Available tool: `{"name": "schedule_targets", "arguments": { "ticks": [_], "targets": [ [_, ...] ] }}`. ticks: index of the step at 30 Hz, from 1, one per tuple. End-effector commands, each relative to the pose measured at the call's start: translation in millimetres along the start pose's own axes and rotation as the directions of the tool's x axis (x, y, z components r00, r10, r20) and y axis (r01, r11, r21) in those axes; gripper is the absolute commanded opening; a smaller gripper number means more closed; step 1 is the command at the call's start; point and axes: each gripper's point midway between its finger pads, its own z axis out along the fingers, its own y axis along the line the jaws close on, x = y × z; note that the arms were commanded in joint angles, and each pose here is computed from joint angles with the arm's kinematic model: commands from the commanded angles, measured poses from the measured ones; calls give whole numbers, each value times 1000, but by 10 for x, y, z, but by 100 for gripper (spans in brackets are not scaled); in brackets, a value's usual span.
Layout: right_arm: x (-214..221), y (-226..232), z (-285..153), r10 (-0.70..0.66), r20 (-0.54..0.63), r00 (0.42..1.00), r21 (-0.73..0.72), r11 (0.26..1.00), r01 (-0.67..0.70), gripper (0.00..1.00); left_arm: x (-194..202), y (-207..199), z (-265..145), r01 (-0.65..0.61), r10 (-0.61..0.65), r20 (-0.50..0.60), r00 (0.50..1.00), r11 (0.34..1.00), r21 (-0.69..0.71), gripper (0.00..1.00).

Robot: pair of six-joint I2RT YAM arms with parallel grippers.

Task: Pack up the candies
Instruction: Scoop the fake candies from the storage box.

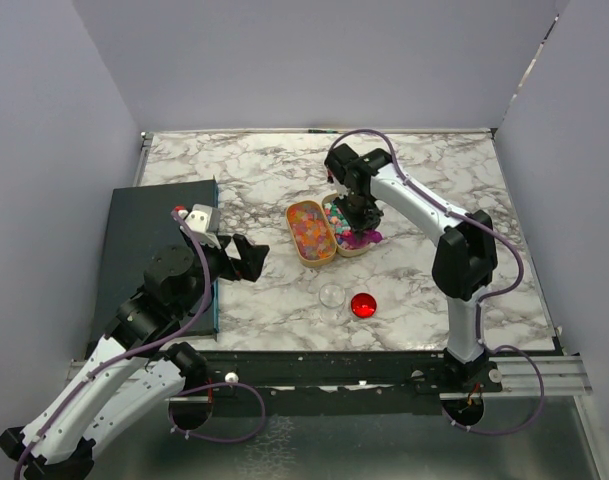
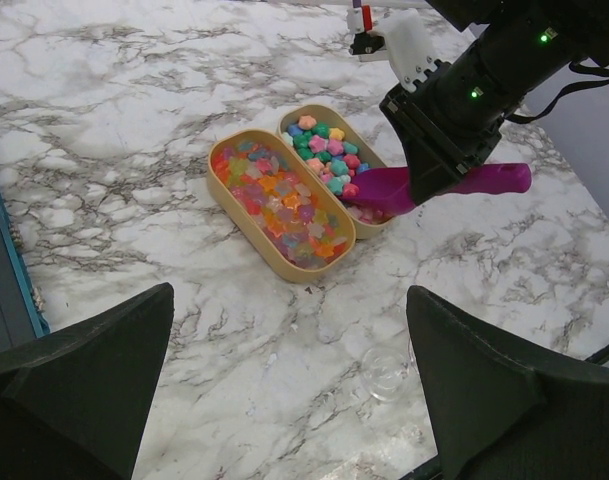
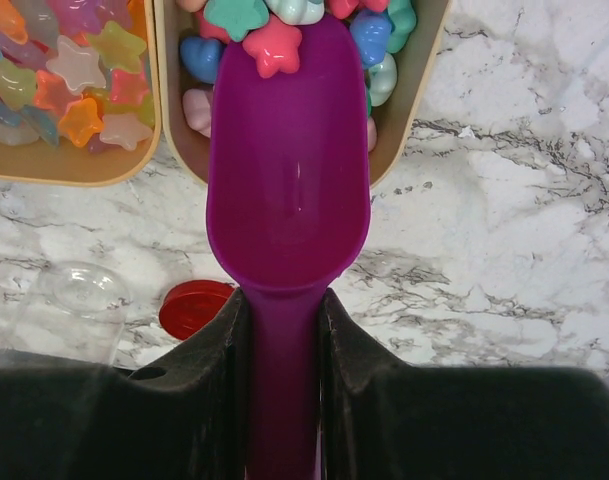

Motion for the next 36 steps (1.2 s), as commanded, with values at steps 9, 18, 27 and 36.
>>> {"name": "schedule_targets", "arguments": {
  "ticks": [9, 18, 27, 36],
  "targets": [
    [-104, -26, 422, 43, 5, 999, 5, 999, -43, 1, 91, 88, 31, -19, 18, -31, 999, 999, -45, 99],
    [-111, -40, 559, 79, 50, 996, 11, 997, -79, 1, 132, 105, 63, -21, 19, -47, 999, 998, -56, 99],
    [-91, -74, 578, 101, 127, 987, 23, 994, -105, 1, 156, 124, 88, -25, 21, -58, 998, 997, -67, 99],
    [-51, -76, 646, 112, 180, 977, 17, 993, -117, 1, 176, 137, 100, -25, 20, -65, 998, 997, -75, 99]
  ]
}}
